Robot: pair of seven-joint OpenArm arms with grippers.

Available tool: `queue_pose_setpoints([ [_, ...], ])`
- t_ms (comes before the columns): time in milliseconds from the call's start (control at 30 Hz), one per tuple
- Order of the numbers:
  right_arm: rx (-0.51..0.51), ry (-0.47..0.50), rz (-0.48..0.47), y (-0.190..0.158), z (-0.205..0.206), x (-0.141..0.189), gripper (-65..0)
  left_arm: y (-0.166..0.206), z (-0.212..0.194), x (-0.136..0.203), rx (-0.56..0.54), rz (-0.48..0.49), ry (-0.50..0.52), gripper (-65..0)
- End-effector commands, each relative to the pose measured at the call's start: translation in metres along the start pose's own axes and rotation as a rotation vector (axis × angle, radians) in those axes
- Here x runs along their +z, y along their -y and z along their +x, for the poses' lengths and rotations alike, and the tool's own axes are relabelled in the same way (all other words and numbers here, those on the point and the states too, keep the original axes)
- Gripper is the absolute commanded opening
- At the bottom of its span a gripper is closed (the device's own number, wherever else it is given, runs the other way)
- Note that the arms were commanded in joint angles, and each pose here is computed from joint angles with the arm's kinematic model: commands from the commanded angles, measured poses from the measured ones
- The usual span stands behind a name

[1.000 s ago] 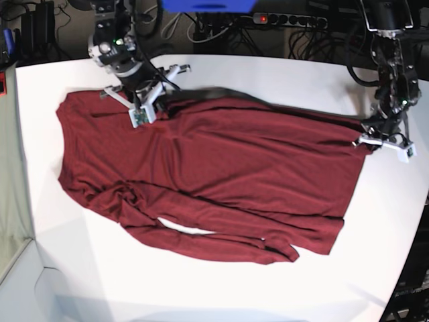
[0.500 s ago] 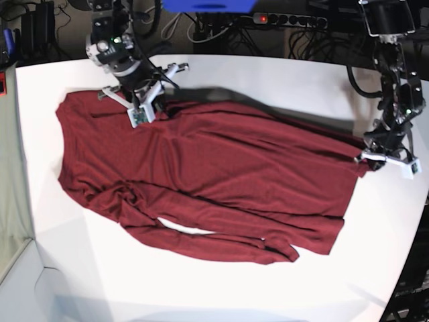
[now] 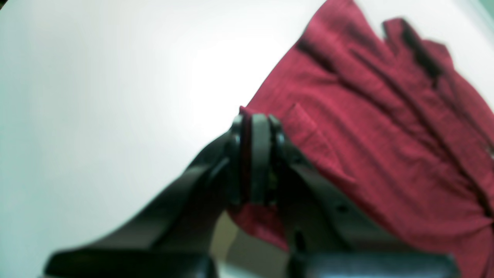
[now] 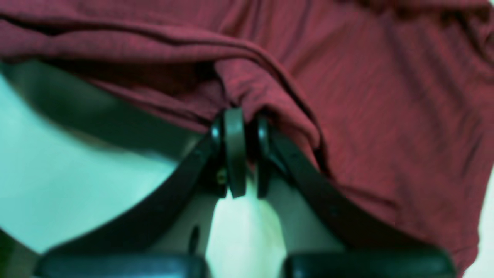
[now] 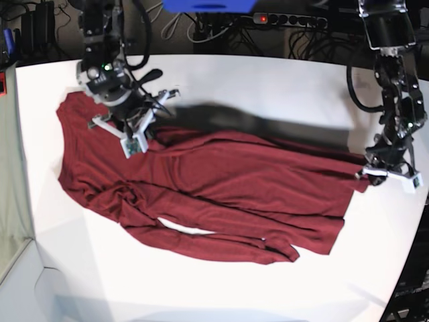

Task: Layout the t-shirt on the table in an organized manner, then fold the t-shirt properly
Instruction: 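Fold the shirt lengthwise, carrying both grippers across toward the hem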

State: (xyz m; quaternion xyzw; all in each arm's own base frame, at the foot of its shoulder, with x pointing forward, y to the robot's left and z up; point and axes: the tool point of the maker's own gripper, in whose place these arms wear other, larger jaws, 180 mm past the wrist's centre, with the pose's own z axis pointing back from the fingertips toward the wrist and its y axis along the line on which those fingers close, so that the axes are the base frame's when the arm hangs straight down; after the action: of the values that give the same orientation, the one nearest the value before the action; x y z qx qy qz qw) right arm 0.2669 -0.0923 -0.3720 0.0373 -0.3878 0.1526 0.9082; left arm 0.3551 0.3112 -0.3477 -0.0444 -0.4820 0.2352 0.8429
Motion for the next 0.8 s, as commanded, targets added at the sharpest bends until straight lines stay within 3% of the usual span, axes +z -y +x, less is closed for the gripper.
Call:
queue_pose_setpoints([
  [0,0.012,0.036,-0.013,0.006,0.014,0.001,-65.0,-0.001,0.023,-0.001,-0.010,0.004,0.060,-64.9],
  [300,0.169,0.018,0.021,-0.001,0.039,-0.008,-65.0,0.004,0.041,-0.020,0.038,0.005,0.075,-64.9],
  [767,0.215,-0.075,-0.022,0.034,0.031,-0.041,-65.0,0.029,0.050,-0.067,0.064,-0.010,0.009,-64.9],
])
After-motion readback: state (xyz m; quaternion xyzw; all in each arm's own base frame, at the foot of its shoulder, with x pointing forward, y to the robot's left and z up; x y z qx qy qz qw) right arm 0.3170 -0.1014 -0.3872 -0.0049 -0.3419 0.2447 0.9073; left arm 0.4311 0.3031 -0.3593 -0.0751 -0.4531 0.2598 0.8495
